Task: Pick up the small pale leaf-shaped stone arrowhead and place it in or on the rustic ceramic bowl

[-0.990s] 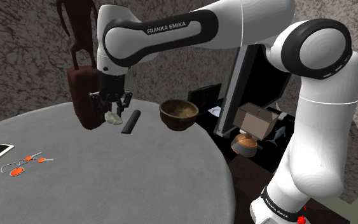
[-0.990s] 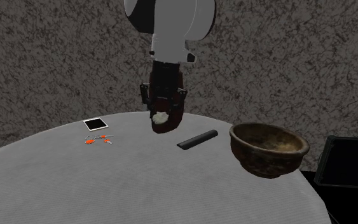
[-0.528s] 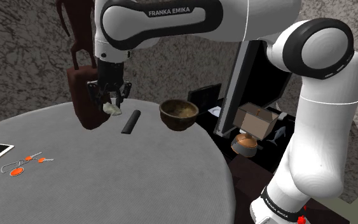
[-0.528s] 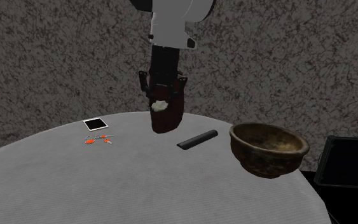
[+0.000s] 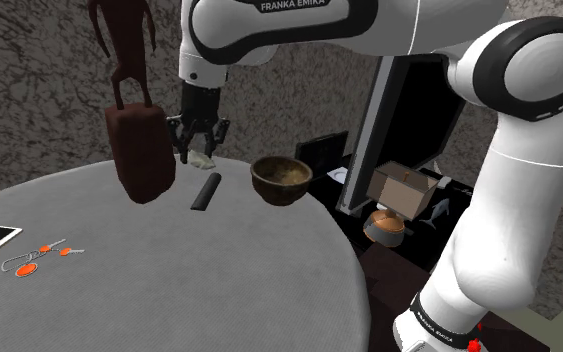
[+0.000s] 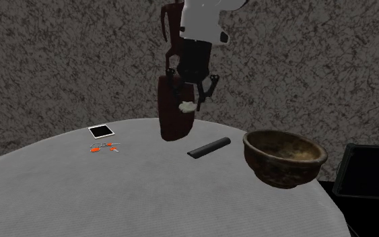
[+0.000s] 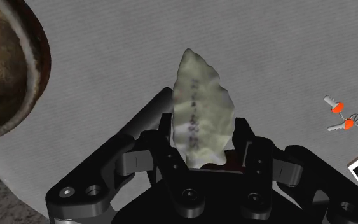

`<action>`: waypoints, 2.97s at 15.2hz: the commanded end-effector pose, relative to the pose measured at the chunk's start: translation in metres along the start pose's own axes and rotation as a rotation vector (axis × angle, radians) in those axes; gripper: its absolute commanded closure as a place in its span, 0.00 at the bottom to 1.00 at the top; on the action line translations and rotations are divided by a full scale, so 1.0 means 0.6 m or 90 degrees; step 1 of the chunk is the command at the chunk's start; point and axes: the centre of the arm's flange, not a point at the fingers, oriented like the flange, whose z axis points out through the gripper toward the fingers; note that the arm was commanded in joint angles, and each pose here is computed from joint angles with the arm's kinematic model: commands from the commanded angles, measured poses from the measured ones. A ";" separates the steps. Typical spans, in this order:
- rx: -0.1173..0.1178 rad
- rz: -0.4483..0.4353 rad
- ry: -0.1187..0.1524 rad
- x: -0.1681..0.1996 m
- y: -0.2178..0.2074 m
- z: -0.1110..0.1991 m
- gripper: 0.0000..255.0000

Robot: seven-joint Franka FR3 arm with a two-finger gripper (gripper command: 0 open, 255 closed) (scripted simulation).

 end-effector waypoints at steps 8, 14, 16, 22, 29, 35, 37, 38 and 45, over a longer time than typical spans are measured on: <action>0.000 -0.001 0.000 -0.022 0.192 -0.033 1.00; 0.000 -0.001 0.000 -0.037 0.321 -0.054 1.00; 0.000 -0.001 0.000 -0.042 0.364 -0.061 1.00; 0.000 -0.001 0.000 -0.046 0.405 -0.032 1.00; 0.000 -0.001 0.000 -0.048 0.413 0.029 1.00; 0.000 -0.001 0.000 -0.048 0.417 0.061 1.00; 0.000 -0.001 0.000 -0.048 0.417 0.061 1.00; 0.000 -0.001 0.000 -0.048 0.417 0.061 1.00; 0.000 -0.001 0.000 -0.048 0.417 0.061 0.00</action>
